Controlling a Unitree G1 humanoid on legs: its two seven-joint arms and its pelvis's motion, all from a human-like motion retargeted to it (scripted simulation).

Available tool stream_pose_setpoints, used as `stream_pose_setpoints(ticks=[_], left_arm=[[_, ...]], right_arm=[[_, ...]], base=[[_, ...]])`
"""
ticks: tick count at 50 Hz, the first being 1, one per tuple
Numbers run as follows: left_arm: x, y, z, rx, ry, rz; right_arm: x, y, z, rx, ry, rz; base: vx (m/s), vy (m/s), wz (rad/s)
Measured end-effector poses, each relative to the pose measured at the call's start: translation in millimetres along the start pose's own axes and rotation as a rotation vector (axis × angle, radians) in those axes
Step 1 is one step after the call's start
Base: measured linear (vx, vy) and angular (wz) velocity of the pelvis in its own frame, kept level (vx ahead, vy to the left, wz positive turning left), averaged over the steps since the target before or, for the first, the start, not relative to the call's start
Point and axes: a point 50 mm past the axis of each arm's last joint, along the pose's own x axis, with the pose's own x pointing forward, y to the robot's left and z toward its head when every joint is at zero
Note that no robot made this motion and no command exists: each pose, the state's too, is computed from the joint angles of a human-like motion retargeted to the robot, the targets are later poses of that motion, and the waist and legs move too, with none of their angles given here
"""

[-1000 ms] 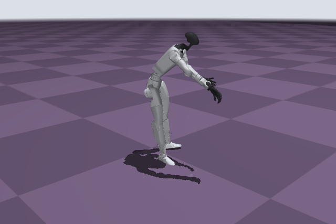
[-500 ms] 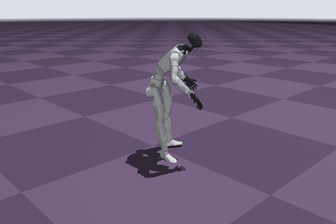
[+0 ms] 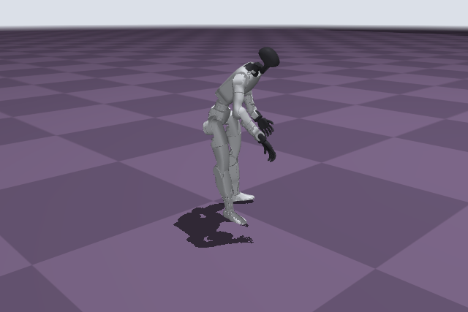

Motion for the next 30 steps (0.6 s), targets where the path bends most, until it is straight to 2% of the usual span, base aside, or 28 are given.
stream_pose_setpoints(ticks=[4,7,9,15,19,22,26,30], left_arm=[[-57.8,44.6,-20.6,0.030,0.117,0.066],[-80.5,55.7,-13.8,0.020,0.124,0.037],[-84.3,52.5,-2.6,0.022,0.090,-0.013],[-28.2,-8.1,46.9,0.055,-0.181,-0.190],[32.3,-73.5,94.8,0.089,-0.344,-0.401],[75.0,-115.1,123.6,0.201,-0.377,-0.472],[114.6,-149.2,139.2,0.353,-0.329,-0.431],[122.4,-149.2,124.8,0.340,-0.250,-0.360]], right_arm=[[-14.2,34.4,73.7,0.035,-0.167,0.077],[-18.7,30.9,83.3,0.012,-0.189,0.015],[-17.0,16.6,66.9,-0.010,-0.134,-0.071],[-11.3,-41.9,-34.9,0.024,0.151,-0.218],[-14.5,-68.5,-117.0,-0.051,0.365,-0.148],[-14.0,-70.0,-157.8,-0.022,0.480,-0.060],[-10.4,-57.9,-172.1,0.069,0.496,0.060],[0.0,-43.0,-148.0,0.077,0.422,0.095]], base=[[0.02,-0.03,-0.07],[0.00,-0.01,-0.06],[0.00,-0.02,-0.22],[0.01,-0.01,-0.25],[0.00,-0.02,-0.28],[-0.03,-0.05,-0.22],[-0.03,-0.05,-0.19],[0.04,-0.04,-0.22]])
